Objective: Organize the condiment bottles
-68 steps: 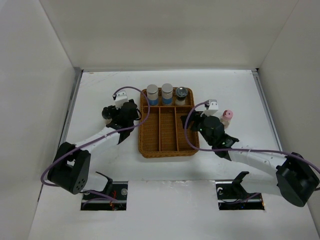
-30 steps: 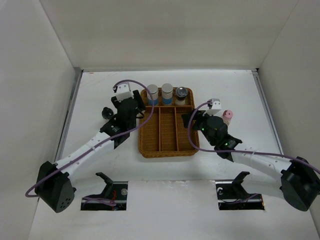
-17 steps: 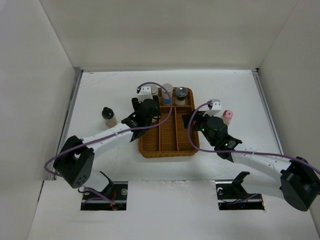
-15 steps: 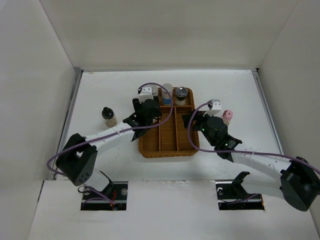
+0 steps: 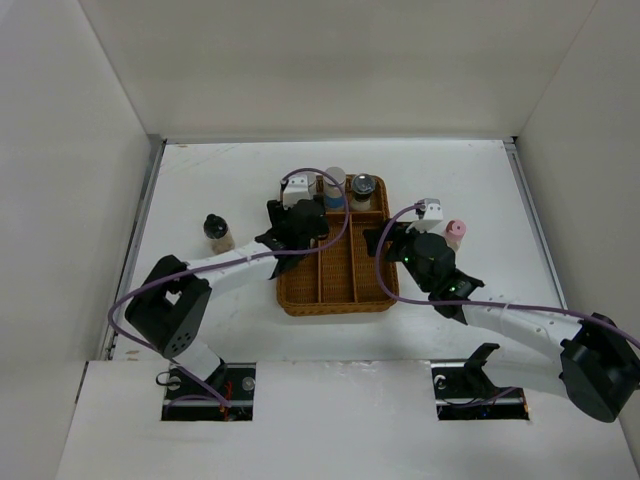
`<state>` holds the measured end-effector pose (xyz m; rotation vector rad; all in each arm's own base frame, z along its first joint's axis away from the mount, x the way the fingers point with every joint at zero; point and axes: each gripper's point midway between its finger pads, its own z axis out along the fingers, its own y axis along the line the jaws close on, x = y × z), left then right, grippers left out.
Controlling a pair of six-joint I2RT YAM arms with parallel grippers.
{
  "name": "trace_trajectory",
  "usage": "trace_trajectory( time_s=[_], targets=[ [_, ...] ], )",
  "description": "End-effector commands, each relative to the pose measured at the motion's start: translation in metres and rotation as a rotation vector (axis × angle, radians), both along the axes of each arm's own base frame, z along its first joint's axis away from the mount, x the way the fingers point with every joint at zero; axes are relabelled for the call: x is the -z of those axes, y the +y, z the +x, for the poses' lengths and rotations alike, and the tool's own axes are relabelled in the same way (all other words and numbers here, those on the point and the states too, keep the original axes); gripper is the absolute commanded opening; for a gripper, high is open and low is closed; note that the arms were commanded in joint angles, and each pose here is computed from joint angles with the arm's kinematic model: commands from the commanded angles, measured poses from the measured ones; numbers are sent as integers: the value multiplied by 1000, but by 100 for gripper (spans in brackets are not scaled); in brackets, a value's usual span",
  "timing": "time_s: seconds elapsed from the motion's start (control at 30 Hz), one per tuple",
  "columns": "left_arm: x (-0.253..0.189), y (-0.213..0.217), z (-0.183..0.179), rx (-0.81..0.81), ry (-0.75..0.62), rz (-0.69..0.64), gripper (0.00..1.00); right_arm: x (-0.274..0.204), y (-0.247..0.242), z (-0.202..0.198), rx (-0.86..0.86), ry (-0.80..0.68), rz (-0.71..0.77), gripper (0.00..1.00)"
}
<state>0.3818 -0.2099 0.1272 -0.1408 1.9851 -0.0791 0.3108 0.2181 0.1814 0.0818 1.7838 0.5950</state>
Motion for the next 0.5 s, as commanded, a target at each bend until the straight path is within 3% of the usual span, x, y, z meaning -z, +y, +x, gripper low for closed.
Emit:
trace_trajectory(
  time_s=[0.0,0.27,0.47],
  targets=[
    [-52,-10,9,-7,-123,-114,78,-13,4,3,-7,-31,44,82],
    [-104,33,-14,-78,-212,-142,84,-13,5,4,-9,-32,41,83],
    [-91,110,-35,-264,-174,-72,84,-14,6,3,-14,-33,50,79]
  ],
)
